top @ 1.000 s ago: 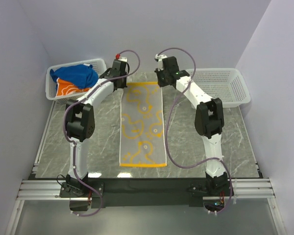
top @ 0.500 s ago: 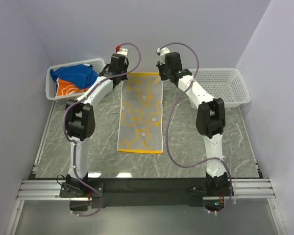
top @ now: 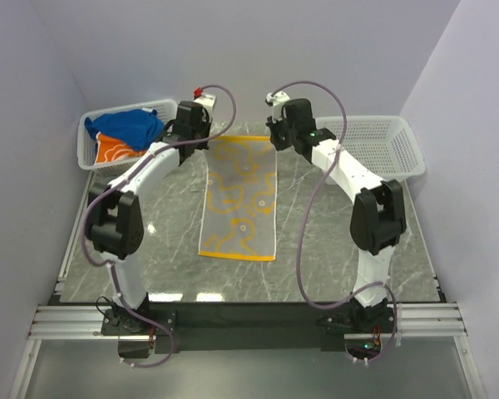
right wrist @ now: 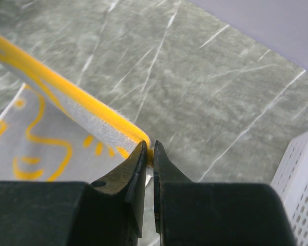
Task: Fold and stack the towels
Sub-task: Fold the towel
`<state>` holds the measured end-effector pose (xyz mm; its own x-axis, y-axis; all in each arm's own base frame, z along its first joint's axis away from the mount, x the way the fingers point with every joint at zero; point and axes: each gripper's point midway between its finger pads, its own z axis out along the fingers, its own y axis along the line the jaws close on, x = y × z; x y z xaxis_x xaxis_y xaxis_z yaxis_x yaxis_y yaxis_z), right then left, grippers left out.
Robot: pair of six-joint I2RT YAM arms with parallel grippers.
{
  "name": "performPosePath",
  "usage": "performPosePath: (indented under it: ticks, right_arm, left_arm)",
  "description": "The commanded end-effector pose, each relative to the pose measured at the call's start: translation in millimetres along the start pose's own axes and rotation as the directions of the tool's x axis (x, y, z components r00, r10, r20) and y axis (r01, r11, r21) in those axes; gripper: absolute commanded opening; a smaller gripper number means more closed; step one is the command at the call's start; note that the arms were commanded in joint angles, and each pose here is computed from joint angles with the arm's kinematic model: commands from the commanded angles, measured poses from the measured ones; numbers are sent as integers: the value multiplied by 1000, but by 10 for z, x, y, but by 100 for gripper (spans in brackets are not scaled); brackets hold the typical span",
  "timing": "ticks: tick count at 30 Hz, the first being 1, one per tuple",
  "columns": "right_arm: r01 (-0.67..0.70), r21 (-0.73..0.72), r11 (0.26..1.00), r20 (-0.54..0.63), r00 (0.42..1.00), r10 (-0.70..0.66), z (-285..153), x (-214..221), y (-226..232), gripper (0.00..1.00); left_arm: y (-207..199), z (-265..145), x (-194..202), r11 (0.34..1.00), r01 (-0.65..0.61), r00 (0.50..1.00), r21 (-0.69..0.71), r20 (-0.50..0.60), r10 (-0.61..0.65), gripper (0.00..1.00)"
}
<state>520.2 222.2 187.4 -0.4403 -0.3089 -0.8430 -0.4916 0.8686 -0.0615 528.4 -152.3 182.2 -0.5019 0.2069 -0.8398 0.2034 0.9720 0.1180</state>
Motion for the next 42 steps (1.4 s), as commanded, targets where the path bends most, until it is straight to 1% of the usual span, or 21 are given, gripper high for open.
performPosePath:
  ticks: [1, 3, 5, 6, 8, 9, 11, 12, 13, 15, 16, 21, 22, 24, 29, 32, 33, 36, 38, 39, 42]
  right_arm:
    - [29, 99, 995, 15, 999, -30, -386, -57, -199, 0]
    - [14, 95, 995, 15, 1000, -16, -498, -29, -144, 0]
    - [1, 83, 997, -17, 1000, 0, -534, 143, -45, 0]
    - [-4, 79, 997, -12, 1000, 4, -612, 135, 4, 0]
    - [-15, 64, 998, -44, 999, 18, -646, 313, 102, 0]
    - [-21, 81, 997, -39, 999, 24, -699, 323, 102, 0]
    - [-40, 79, 996, -74, 996, 46, -716, 523, 166, 0]
    - [-48, 81, 996, -70, 996, 54, -761, 539, 175, 0]
    - [-63, 80, 995, -95, 993, 70, -763, 676, 202, 0]
    - [-74, 73, 995, -90, 993, 80, -813, 725, 264, 0]
    - [-89, 69, 994, -112, 989, 96, -818, 853, 297, 0]
    - [-108, 54, 993, -151, 982, 115, -867, 1082, 381, 0]
    - [-136, 61, 989, -156, 977, 144, -874, 1117, 398, 0]
    - [-139, 56, 989, -155, 977, 146, -915, 1112, 427, 0]
    - [-152, 59, 987, -136, 978, 158, -1066, 1100, 471, 0]
    - [-166, 57, 985, -142, 975, 172, -1158, 1142, 528, 0]
    - [-170, 56, 984, -158, 971, 177, -1183, 1222, 558, 0]
    - [-210, 22, 977, -158, 965, 211, -1258, 1285, 706, 0]
    - [-244, 16, 970, -189, 952, 242, -1280, 1480, 797, 0]
    - [-261, -22, 965, -198, 947, 251, -1275, 1521, 908, 0]
    - [-307, -57, 950, -267, 922, 282, -1258, 1875, 1094, 0]
  left_arm:
    - [331, -357, -184, 997, -20, 998, -80, 53, 24, 0]
    - [297, -415, -28, 998, 0, 1000, -70, 17, 1, 1]
    - [306, -530, 20, 997, 13, 1000, -73, 8, -12, 1]
    - [279, -557, 170, 995, 65, 997, -76, -27, -67, 0]
    - [262, -669, 236, 993, 95, 994, -71, -39, -98, 1]
    - [231, -693, 387, 991, 114, 991, -70, -69, -118, 0]
    - [185, -811, 463, 989, 134, 987, -57, -77, -138, 0]
    - [134, -827, 609, 988, 145, 983, -53, -106, -150, 0]
    - [120, -885, 646, 987, 153, 981, -53, -111, -158, 1]
    - [50, -927, 803, 983, 178, 972, -48, -146, -183, 0]
    - [30, -959, 858, 981, 187, 968, -47, -162, -193, 0]
    - [-101, -1000, 1200, 968, 248, 933, -44, -257, -251, 1]
    - [-97, -1005, 1244, 967, 249, 929, -55, -270, -254, 0]
    - [-56, -1049, 1287, 964, 250, 921, -85, -286, -264, 1]
    - [16, -1240, 1203, 956, 270, 919, -112, -267, -291, 1]
    - [23, -1366, 1226, 951, 286, 912, -116, -272, -308, 1]
    - [33, -1421, 1261, 949, 293, 909, -119, -272, -315, 0]
    - [-19, -1497, 1522, 938, 324, 881, -125, -322, -347, 1]
    - [-97, -1534, 1649, 927, 360, 861, -108, -345, -375, 1]
    - [-122, -1548, 1847, 924, 364, 843, -120, -380, -381, 1]
    - [-256, -1559, 2184, 909, 400, 798, -118, -442, -409, 1]
